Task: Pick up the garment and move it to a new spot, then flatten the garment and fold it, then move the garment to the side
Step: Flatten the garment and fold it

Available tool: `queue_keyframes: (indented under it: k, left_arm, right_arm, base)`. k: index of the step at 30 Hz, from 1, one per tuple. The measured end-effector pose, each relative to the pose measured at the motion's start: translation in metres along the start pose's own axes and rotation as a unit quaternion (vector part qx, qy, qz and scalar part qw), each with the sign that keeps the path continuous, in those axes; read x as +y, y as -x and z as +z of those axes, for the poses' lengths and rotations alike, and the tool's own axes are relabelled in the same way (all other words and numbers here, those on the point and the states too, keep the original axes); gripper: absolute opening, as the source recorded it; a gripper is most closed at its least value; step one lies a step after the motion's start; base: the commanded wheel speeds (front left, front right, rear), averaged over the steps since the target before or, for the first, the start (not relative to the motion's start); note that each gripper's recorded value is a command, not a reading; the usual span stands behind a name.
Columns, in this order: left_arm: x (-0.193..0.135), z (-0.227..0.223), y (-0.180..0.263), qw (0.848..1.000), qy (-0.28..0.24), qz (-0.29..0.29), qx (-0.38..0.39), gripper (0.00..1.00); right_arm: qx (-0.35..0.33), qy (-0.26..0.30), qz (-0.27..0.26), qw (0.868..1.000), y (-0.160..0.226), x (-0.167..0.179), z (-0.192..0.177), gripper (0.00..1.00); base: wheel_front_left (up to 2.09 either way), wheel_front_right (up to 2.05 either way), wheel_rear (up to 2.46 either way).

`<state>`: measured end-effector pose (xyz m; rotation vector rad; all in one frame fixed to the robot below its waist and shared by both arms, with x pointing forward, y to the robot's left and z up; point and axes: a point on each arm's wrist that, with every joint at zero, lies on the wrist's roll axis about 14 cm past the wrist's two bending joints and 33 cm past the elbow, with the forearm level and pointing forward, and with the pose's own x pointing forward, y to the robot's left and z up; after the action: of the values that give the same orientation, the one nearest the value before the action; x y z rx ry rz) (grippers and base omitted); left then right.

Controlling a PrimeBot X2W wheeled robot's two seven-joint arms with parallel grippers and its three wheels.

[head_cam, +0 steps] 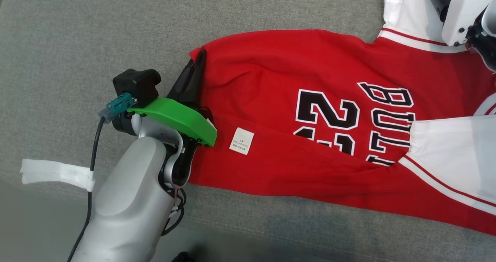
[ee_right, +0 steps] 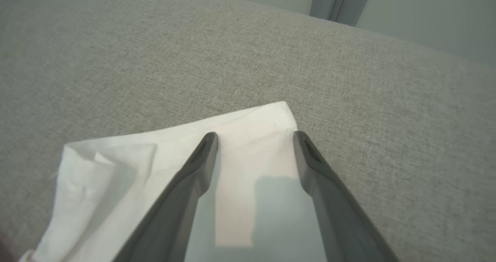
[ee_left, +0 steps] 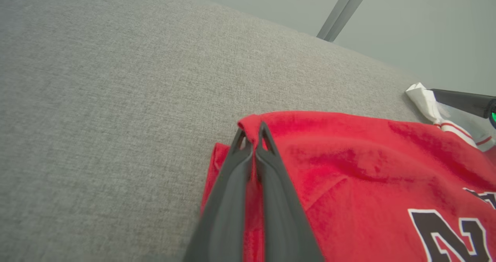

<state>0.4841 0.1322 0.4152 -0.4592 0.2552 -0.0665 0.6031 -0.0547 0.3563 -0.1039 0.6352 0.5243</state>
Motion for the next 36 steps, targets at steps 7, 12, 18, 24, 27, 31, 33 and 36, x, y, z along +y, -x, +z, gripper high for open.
queue_keyframes:
  k: [7, 12, 18, 24, 27, 31, 33, 36]
  left_arm:
    - [-0.003, -0.007, 0.002, 1.0, 0.008, -0.001, 0.008, 0.0]
    - [-0.002, -0.008, 0.004, 1.0, 0.009, 0.003, 0.008, 0.0]
    - [0.001, -0.008, 0.005, 1.0, 0.011, 0.011, 0.007, 0.0]
    - [0.0, -0.008, 0.005, 1.0, 0.01, 0.015, 0.005, 0.0]
    - [0.002, -0.009, 0.005, 1.0, 0.009, 0.02, 0.005, 0.0]
    - [0.004, -0.007, 0.003, 1.0, 0.012, 0.027, 0.002, 0.0]
    - [0.005, -0.006, 0.002, 1.0, 0.012, 0.028, 0.002, 0.0]
    - [0.005, -0.001, 0.002, 1.0, 0.008, 0.027, -0.004, 0.0]
  right_arm:
    - [0.0, 0.013, -0.021, 1.0, -0.005, -0.014, 0.004, 1.0]
    - [0.003, 0.012, -0.022, 1.0, -0.01, -0.016, 0.005, 1.0]
    - [0.006, 0.012, -0.004, 1.0, -0.016, -0.003, 0.006, 0.42]
    - [0.005, 0.019, 0.004, 1.0, -0.012, 0.004, 0.005, 0.0]
    - [-0.003, 0.023, 0.003, 1.0, -0.007, 0.003, 0.007, 0.0]
    - [-0.03, 0.025, -0.002, 0.999, 0.001, -0.001, 0.017, 0.0]
    - [-0.048, 0.025, -0.002, 0.999, 0.007, -0.001, 0.024, 0.0]
    - [-0.081, 0.022, 0.003, 0.996, 0.016, 0.003, 0.033, 0.0]
  base:
    - [0.0, 0.0, 0.0]
    - [0.0, 0.0, 0.0]
    - [0.0, 0.0, 0.0]
    - [0.0, 0.0, 0.0]
    - [0.0, 0.0, 0.0]
    - [0.0, 0.0, 0.0]
    - [0.0, 0.0, 0.0]
    - [0.0, 0.0, 0.0]
